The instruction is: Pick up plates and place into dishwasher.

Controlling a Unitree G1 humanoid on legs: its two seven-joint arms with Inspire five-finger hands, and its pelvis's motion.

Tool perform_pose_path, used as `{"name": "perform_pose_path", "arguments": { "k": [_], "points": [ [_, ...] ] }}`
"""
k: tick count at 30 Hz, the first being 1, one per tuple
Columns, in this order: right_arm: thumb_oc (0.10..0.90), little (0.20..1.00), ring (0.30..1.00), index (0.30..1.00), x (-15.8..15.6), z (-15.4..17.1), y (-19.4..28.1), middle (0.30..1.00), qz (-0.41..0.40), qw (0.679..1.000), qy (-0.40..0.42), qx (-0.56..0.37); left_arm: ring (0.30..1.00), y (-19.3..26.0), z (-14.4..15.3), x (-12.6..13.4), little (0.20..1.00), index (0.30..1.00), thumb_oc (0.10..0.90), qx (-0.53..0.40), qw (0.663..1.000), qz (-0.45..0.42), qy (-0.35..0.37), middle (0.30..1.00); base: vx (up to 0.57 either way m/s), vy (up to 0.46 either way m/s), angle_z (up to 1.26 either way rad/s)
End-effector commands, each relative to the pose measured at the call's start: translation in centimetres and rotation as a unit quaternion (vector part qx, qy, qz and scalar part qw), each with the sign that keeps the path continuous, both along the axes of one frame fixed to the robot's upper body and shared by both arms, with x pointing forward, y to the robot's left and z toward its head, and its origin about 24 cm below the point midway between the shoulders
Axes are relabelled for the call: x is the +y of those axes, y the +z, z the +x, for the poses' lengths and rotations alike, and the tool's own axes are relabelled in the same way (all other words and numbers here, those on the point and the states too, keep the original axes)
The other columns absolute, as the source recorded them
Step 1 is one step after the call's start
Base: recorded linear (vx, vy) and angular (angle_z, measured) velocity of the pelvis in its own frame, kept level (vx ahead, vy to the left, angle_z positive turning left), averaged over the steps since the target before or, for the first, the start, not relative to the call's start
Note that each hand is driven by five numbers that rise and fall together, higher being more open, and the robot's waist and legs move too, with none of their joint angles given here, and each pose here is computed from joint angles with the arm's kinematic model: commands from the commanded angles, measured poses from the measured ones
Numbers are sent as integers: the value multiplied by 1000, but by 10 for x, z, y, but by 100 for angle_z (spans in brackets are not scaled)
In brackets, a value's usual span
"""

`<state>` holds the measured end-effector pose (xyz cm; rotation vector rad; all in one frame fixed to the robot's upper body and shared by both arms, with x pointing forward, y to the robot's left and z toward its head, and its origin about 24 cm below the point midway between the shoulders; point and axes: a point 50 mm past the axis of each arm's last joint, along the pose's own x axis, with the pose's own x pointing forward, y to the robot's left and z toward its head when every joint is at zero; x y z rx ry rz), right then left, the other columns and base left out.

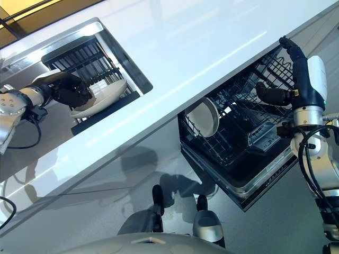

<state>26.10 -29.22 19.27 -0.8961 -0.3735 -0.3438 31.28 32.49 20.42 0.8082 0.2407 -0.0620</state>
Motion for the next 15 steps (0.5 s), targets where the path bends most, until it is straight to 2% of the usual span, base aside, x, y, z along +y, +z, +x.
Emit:
{"name": "perform_pose_path", "arguments": {
  "k": [1,6,8,14,15],
  "points": [
    [800,900,900,900,-4,-10,41,900,-56,995,11,-81,300,41,-7,23,200,300,100,-120,992,15,46,300,0,0,0],
    [800,900,900,900,-5,-10,43,900,-55,995,14,-76,300,63,-11,25,200,300,100,-190,980,36,55,300,17,5,0],
    [800,900,900,900,-7,-11,43,900,-55,996,16,-75,300,79,-16,28,200,300,100,-242,966,60,71,300,0,0,0],
    [800,900,900,900,-9,-13,44,900,-62,995,21,-69,300,104,-26,37,200,300,100,-308,939,93,123,300,0,0,0],
    [800,900,900,900,-9,-13,45,900,-63,995,23,-68,335,109,-28,40,241,335,141,-327,931,95,135,335,0,0,0]
  ]
}}
